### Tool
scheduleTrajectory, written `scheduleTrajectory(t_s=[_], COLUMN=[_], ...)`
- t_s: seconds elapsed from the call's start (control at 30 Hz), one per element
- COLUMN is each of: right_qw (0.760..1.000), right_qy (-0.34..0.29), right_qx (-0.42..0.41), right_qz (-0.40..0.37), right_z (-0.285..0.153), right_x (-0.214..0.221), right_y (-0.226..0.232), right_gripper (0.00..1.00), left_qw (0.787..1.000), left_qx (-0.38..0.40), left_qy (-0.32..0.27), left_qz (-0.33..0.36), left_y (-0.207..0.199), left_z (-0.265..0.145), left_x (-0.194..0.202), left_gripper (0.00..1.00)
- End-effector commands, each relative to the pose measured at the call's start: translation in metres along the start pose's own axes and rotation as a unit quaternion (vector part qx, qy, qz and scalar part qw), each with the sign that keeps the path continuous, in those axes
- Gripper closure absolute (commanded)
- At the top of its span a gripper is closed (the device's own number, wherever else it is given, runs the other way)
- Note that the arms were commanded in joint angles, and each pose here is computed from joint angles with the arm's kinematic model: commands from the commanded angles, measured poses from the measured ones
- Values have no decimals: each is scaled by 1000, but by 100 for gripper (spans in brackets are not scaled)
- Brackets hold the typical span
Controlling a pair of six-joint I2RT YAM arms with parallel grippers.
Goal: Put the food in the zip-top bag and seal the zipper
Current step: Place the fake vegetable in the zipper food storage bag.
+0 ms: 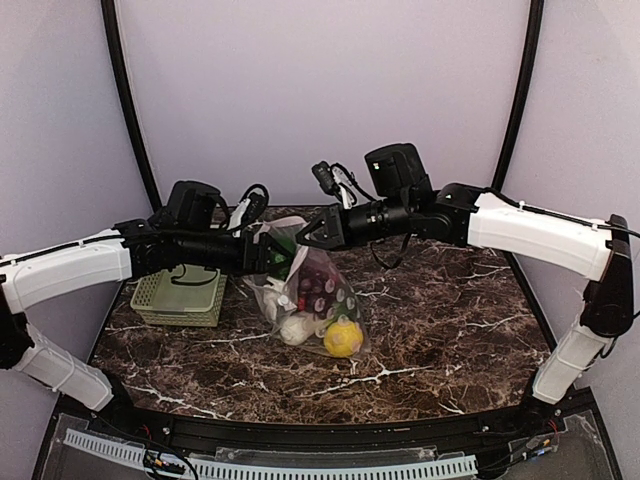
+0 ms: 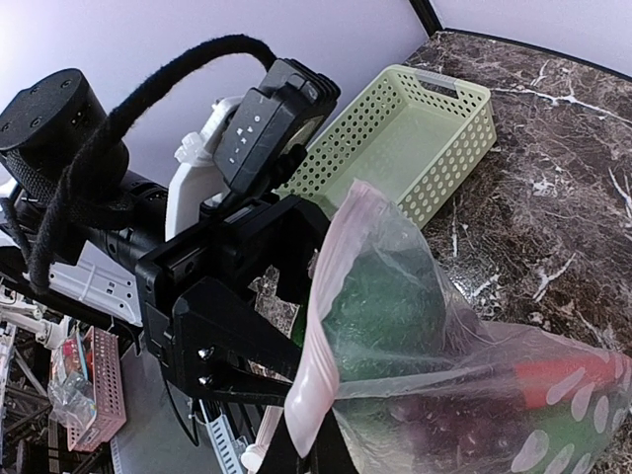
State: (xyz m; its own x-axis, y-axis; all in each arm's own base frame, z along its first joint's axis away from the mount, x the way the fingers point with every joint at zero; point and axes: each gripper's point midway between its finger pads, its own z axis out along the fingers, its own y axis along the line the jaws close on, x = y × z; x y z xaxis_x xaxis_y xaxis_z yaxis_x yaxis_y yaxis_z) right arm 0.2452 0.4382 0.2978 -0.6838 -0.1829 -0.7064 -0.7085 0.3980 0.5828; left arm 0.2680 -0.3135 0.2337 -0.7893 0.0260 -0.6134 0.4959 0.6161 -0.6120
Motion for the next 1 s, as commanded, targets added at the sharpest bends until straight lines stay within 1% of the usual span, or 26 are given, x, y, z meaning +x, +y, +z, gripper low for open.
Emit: scheduleTrajectory(t_s=[0.0,0.03,0.17,0.37,0.43,0.47,0.5,0.53,0.63,0.67,0.7,0.73,0.8,0.97], right_qw=[999,999,998,998,998,998,998,998,998,998,998,998,998,998], right_qy=[-42,-43,-46,-50,-49,-49,-50,-49,-50,-49,-49,-49,-49,-47], right_qx=[-26,-25,-21,-16,-16,-17,-17,-17,-17,-17,-17,-17,-18,-17], right_qz=[-22,-22,-21,-23,-23,-24,-24,-24,-25,-25,-25,-25,-24,-23], right_z=[-15,-15,-17,-19,-18,-18,-18,-18,-19,-18,-18,-18,-18,-18], right_x=[-22,-22,-23,-24,-24,-24,-24,-24,-25,-25,-25,-25,-25,-24], right_y=[22,22,21,20,20,20,20,20,20,21,21,21,21,21], right_gripper=[100,100,100,100,100,100,100,100,100,100,100,100,100,100], left_qw=[1000,1000,999,999,999,999,998,998,995,995,994,994,994,994], left_qx=[6,8,21,15,-6,-22,-39,-57,-97,-101,-103,-102,-96,-70], left_qy=[-14,-14,-14,-15,-20,-8,-19,-9,-11,-13,-16,-18,-22,-26], left_qz=[11,13,22,38,43,38,38,32,4,-3,-19,-26,-48,-74], left_y=[-12,-14,-24,-34,-32,-26,-22,-14,7,11,17,20,27,31], left_z=[-10,-10,-21,-53,-68,-73,-81,-84,-96,-97,-97,-97,-94,-83], left_x=[-13,-13,-14,-12,-10,-3,-6,1,11,13,16,17,20,22], left_gripper=[24,20,11,8,7,7,7,8,13,18,20,25,31,33])
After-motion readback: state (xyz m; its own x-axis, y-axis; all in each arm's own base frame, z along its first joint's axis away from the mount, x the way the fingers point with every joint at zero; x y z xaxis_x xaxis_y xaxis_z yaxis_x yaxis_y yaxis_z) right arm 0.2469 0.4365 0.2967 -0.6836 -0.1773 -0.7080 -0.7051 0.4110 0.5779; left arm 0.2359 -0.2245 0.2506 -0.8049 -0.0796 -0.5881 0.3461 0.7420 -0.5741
